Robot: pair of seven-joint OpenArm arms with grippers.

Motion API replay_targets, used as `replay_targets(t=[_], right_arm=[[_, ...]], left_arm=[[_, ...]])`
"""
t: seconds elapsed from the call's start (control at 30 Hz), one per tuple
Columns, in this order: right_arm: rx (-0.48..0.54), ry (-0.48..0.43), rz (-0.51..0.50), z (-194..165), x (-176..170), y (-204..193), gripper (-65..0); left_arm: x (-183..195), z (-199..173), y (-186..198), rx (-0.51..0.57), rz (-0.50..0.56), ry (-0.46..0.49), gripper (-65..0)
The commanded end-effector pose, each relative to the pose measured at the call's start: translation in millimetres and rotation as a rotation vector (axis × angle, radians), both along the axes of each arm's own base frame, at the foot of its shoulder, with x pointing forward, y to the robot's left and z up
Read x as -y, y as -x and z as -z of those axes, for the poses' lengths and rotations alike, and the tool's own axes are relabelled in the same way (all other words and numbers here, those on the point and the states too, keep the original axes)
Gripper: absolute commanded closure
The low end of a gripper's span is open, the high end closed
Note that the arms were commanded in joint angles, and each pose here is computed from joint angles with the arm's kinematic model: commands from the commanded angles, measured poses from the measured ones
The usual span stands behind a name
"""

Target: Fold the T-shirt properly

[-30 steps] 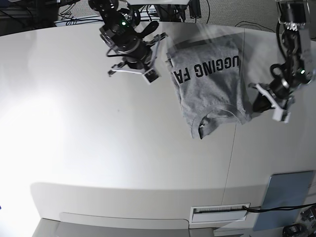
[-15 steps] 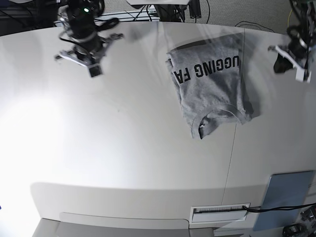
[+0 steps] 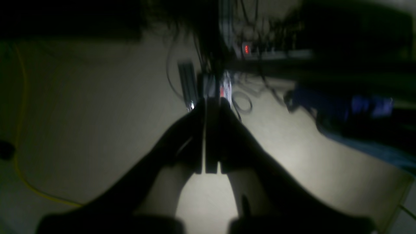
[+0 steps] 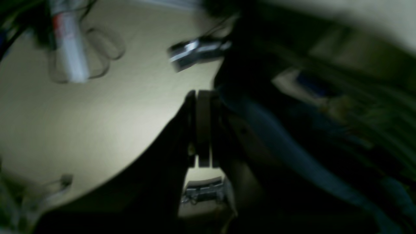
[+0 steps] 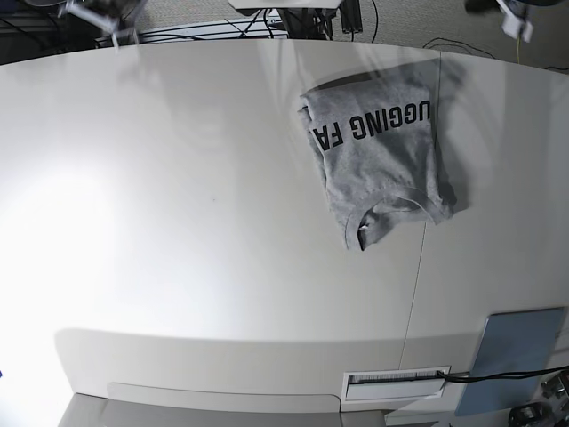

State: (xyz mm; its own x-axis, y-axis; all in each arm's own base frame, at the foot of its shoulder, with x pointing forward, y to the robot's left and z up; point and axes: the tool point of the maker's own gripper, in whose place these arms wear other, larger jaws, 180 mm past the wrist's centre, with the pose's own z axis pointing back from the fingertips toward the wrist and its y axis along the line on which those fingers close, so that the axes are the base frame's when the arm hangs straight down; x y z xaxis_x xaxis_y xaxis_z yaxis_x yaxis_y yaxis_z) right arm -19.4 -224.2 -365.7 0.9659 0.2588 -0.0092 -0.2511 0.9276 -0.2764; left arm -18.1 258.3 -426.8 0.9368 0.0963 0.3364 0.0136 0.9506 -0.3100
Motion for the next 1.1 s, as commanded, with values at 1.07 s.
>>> replay_targets(t=[1.07], right_arm=[[-0.085, -0.326, 0.233, 262, 9, 58, 0.0]], left_arm=[[134, 199, 55, -0.412, -0.124, 0.072, -7.6]])
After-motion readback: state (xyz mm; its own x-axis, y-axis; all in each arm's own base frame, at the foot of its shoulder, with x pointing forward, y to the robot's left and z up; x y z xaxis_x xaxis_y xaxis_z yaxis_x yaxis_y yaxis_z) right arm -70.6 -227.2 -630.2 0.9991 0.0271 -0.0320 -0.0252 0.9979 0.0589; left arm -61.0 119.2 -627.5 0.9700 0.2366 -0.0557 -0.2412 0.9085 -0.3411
